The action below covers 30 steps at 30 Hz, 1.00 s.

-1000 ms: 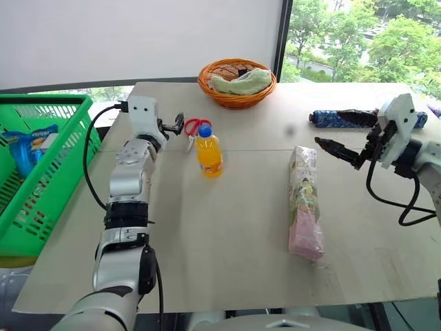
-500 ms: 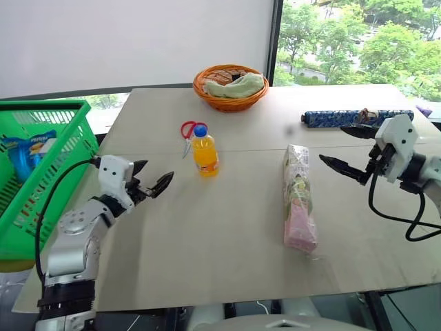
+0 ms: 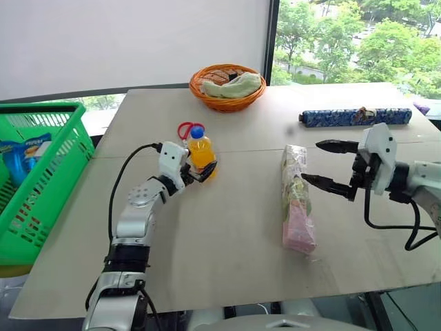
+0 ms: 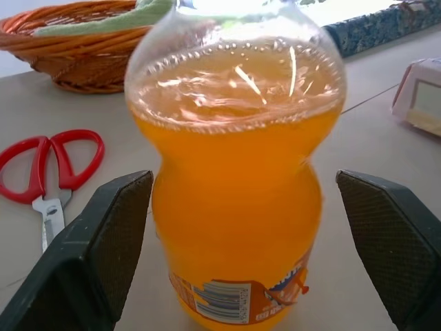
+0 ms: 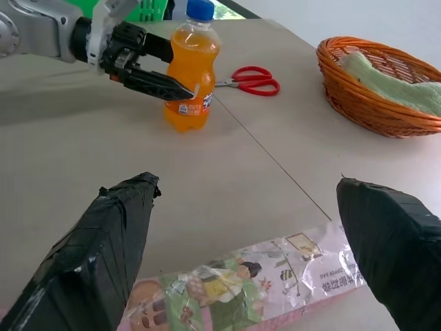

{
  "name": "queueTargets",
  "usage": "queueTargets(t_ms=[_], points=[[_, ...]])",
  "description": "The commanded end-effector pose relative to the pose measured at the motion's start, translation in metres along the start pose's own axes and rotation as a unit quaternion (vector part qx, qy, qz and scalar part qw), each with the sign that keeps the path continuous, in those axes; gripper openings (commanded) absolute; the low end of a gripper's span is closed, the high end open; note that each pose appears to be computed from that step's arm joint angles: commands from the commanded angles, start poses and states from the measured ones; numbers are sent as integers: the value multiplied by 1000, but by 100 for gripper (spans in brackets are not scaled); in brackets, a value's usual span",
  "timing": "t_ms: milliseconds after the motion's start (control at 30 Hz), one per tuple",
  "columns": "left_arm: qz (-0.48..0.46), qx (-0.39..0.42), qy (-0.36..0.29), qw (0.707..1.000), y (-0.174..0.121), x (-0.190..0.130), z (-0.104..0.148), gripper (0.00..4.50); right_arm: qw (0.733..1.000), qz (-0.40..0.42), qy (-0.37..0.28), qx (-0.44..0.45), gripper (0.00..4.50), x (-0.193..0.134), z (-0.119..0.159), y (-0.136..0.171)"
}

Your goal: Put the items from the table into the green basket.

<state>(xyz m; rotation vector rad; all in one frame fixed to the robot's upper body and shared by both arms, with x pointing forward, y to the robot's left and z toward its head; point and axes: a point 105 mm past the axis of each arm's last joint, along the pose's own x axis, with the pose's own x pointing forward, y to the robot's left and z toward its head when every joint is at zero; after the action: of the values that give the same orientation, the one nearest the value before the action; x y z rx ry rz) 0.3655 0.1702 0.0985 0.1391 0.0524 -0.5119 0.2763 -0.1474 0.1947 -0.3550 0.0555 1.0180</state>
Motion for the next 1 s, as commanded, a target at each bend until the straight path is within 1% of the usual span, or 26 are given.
queueTargets(t_ms=[33,133,233,300,333,367,400,500,567,633,667,700,733,767,800,833,867,900,967,1000], points=[[24,20,-17,999,3,13,10,442,1000,-10,-16,-13,450,-1,9,3],[36,18,-21,999,5,25,10,442,1000,-14,-19,-7,450,1,8,5],[36,19,-32,999,4,35,13,442,999,5,-24,23,450,1,9,11],[22,13,-45,999,-1,38,16,389,999,10,-23,27,450,1,9,13],[15,11,-48,999,-3,39,17,376,999,9,-20,25,450,1,9,13],[11,11,-48,999,-4,40,16,329,999,9,-18,26,450,1,8,13],[12,12,-48,999,-4,40,16,308,999,9,-17,26,450,1,8,13],[31,17,-48,998,6,38,17,306,1000,10,-16,22,450,3,8,12],[56,22,-53,997,18,36,24,306,1000,12,-19,18,450,4,10,11],[97,24,-75,992,40,29,43,306,999,15,-28,14,450,7,16,9],[135,30,-90,986,59,22,58,306,999,17,-37,14,450,9,20,8],[210,44,-100,972,96,5,77,306,998,24,-53,16,450,12,27,9],[263,51,-106,958,119,-9,90,306,997,29,-63,18,450,14,31,9],[334,49,-111,935,153,-32,104,306,996,34,-77,15,450,16,37,9],[391,54,-110,912,180,-55,115,306,995,39,-88,12,450,18,41,10],[422,57,-108,898,194,-69,121,306,995,42,-94,10,450,19,43,11],[468,68,-101,875,215,-95,130,306,993,50,-105,15,450,21,47,12],[494,76,-96,861,226,-110,136,306,992,55,-111,20,450,22,49,12],[553,119,-68,822,252,-156,145,306,988,61,-138,30,450,25,61,9],[565,138,-54,812,258,-170,147,306,986,62,-150,34,450,26,67,7]])
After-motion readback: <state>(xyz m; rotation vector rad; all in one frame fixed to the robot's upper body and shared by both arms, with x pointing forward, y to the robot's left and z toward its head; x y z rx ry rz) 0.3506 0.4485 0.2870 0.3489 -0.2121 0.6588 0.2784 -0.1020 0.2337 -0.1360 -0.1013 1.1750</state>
